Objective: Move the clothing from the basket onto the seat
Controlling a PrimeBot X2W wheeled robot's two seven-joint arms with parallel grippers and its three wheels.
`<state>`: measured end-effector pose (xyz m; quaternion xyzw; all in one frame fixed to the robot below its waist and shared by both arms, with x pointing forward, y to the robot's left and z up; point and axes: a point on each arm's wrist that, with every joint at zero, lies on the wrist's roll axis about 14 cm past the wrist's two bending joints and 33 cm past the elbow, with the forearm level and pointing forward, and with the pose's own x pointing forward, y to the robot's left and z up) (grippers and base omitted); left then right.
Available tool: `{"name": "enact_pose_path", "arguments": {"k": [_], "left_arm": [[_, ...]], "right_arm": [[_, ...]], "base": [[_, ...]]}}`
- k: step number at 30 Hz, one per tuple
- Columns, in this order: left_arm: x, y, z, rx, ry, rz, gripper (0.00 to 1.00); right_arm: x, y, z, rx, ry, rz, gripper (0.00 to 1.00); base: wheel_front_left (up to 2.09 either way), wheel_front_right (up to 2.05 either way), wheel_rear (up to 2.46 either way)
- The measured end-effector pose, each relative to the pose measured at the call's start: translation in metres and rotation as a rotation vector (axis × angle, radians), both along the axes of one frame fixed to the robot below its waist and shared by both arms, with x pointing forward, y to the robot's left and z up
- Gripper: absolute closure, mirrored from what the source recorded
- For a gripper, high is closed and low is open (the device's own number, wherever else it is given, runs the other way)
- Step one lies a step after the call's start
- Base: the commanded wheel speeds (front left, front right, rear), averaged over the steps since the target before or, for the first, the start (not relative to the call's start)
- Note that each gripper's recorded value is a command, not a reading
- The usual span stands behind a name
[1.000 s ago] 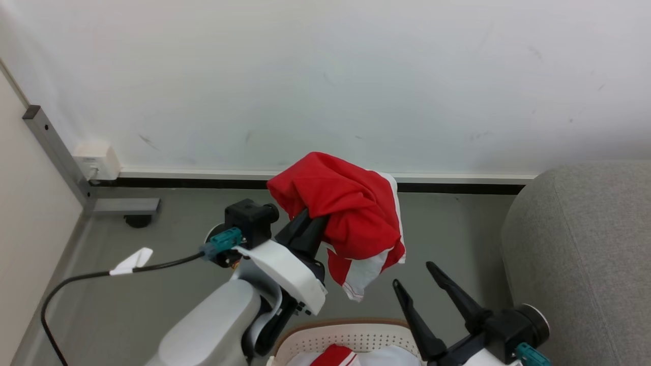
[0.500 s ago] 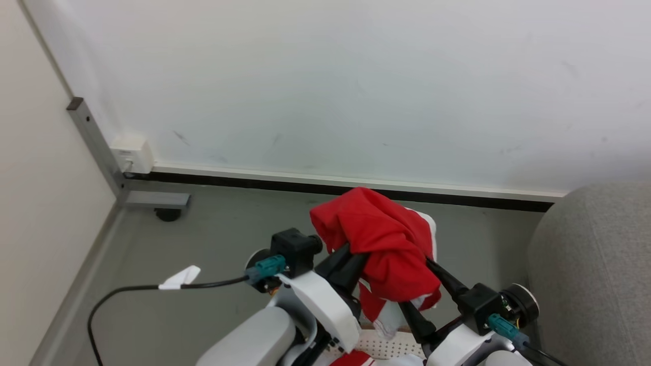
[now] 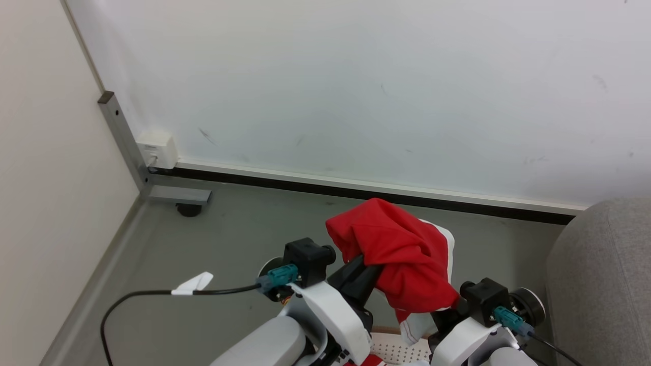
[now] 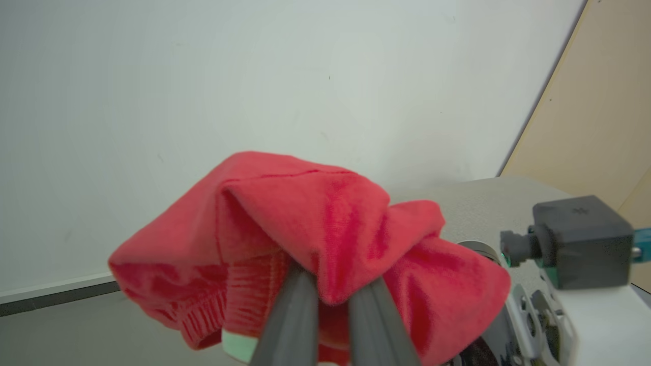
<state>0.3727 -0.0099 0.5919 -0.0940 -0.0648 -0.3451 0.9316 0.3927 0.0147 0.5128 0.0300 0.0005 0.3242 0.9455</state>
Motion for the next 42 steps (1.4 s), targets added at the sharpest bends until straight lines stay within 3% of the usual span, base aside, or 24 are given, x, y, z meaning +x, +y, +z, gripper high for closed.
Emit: {"name": "enact_pose_path", "arguments": {"k": [19,20,21,22,23,32,42], "left_arm": [[0.011,0.007,-0.004,-0.006,0.016,0.024,1.0],[0.01,0.006,-0.005,-0.003,0.019,0.017,0.85],[0.01,0.004,-0.006,0.0,0.024,0.011,0.85],[0.01,0.004,-0.006,0.0,0.024,0.009,0.25],[0.01,0.003,-0.006,-0.001,0.024,0.007,0.0],[0.006,-0.01,-0.012,0.008,0.037,-0.038,0.0],[-0.005,-0.047,-0.022,0.012,0.042,-0.164,0.0]], "right_arm": [[0.01,-0.017,0.016,0.103,-0.006,-0.069,1.0],[0.01,-0.018,0.016,0.11,-0.003,-0.073,1.0],[0.01,-0.019,0.018,0.121,-0.003,-0.078,1.0],[0.011,-0.02,0.02,0.135,-0.003,-0.085,1.0],[0.012,-0.021,0.022,0.143,-0.006,-0.088,1.0],[0.022,-0.05,0.038,0.214,-0.03,-0.178,1.0],[0.029,-0.127,0.043,0.232,-0.068,-0.391,1.0]], "base": [[0.0,0.0,0.0],[0.0,0.0,0.0],[0.0,0.0,0.0],[0.0,0.0,0.0],[0.0,0.0,0.0],[0.0,0.0,0.0],[0.0,0.0,0.0]]}}
